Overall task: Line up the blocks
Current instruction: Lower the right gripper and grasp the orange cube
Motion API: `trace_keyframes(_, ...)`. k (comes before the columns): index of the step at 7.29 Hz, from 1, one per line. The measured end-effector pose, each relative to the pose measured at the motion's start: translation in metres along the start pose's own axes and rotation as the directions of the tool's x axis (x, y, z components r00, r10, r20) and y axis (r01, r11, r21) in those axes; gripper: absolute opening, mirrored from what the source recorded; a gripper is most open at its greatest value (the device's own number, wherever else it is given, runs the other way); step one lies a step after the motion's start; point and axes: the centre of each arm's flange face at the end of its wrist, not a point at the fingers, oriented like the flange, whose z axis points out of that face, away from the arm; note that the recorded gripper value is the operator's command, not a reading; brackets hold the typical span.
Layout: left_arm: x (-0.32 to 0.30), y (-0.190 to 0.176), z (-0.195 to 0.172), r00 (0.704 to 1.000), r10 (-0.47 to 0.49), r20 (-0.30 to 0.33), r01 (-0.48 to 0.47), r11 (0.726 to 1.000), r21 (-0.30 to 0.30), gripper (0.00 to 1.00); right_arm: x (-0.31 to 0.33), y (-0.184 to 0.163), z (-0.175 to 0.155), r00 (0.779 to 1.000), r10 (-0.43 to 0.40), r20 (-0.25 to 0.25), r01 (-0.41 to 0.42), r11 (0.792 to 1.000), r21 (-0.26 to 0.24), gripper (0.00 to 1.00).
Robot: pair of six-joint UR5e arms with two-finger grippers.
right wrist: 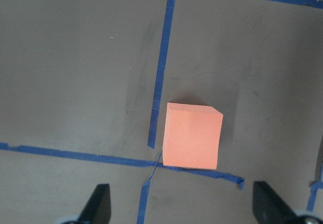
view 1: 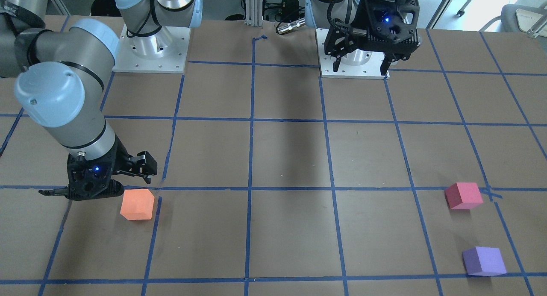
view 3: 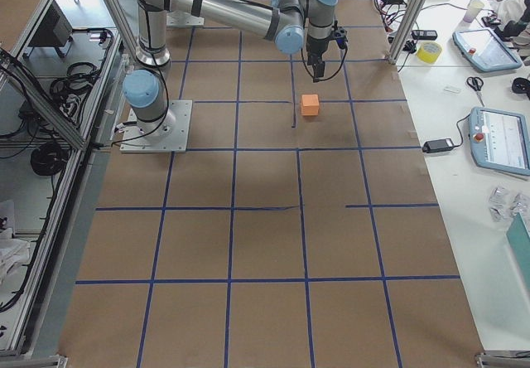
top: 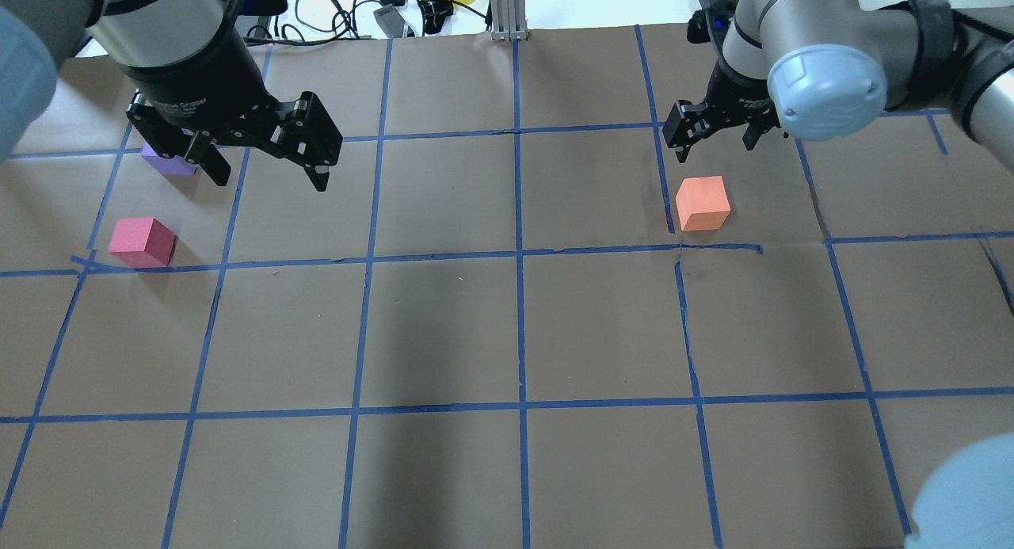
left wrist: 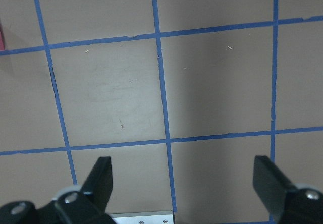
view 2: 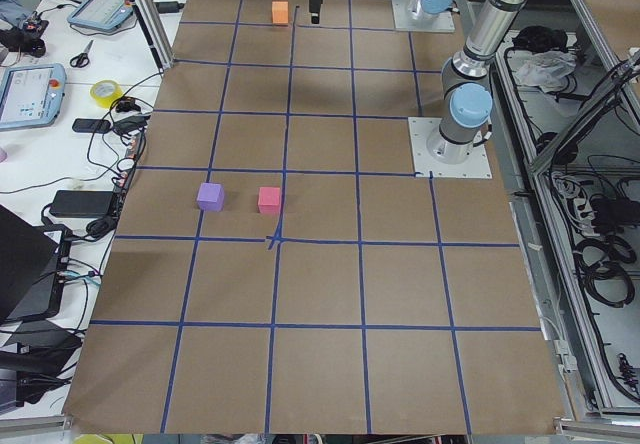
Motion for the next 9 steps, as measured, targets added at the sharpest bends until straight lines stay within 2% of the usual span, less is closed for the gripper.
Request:
trace_keyframes(3,0.000,0.001,-0.001,1.000,-0.001,-0.001,0.001,1.000,0.003,1.00,0.033,-0.016,0.057,1.000,0.013,0.012,-0.013,1.000,-0.013,1.00)
trace_keyframes(5,-0.001,0.001,-0.002,1.000,-0.003,-0.001,0.003,1.000,0.005,1.00,0.046,-0.020,0.086,0.999,0.034,0.026,-0.032,0.998,-0.048,1.00)
trace_keyframes(8,0.000,0.001,-0.001,1.000,-0.002,-0.001,0.002,1.000,0.002,1.00,0.041,-0.019,0.105,0.995,0.062,0.075,-0.055,0.995,-0.085,1.00)
trace_keyframes(9,0.000,0.001,0.000,1.000,-0.001,-0.001,0.001,1.000,0.002,1.00,0.040,-0.018,0.112,0.995,0.060,0.081,-0.051,0.994,-0.099,0.96)
